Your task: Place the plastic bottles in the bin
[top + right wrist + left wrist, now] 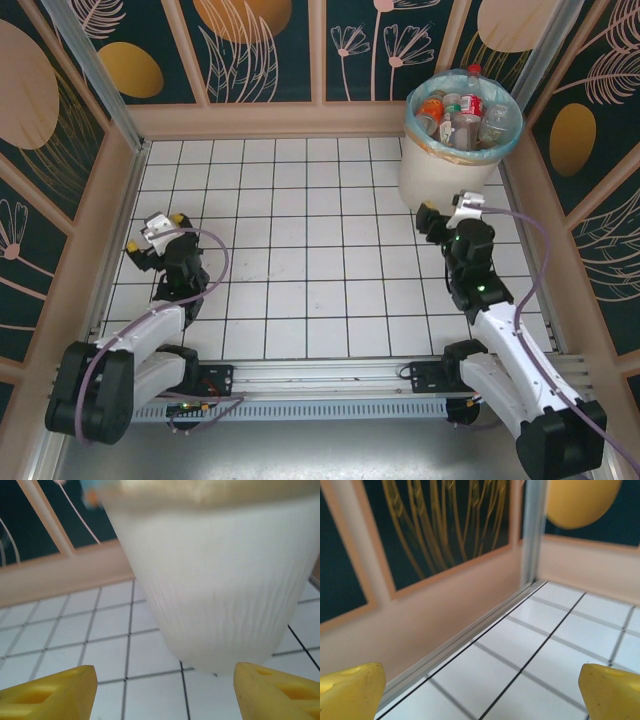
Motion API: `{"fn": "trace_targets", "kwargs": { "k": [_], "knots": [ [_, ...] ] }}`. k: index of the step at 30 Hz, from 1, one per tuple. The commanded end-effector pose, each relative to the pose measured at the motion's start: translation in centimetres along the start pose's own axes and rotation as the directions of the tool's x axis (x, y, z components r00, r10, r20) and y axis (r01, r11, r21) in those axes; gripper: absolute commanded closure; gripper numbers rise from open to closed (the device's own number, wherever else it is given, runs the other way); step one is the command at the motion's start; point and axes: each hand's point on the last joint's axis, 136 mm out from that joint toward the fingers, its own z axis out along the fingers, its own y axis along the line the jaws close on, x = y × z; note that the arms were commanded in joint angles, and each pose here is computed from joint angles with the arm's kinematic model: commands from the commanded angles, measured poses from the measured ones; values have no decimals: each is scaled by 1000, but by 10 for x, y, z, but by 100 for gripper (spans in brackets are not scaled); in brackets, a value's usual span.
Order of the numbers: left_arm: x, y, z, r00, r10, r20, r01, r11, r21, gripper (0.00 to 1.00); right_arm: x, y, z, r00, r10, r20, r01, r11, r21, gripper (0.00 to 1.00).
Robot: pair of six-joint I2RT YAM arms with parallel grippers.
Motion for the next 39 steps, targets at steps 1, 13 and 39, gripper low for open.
{"fn": "trace_targets", "kwargs": {
  "k": [1, 13, 39],
  "knots": [
    [-2, 3, 8, 995, -93, 36, 93, 996, 8, 1, -7, -8, 3, 988, -38, 148, 32, 999, 39, 26],
    [20, -39, 43, 997, -50, -54, 66, 931, 358, 2, 47, -45, 24, 938, -149, 313, 161, 987, -12, 21],
    [34, -97, 16, 999, -38, -12, 37, 782, 622, 1, 59, -91, 49, 967, -3, 254, -14, 998, 64, 7]
  ]
}}
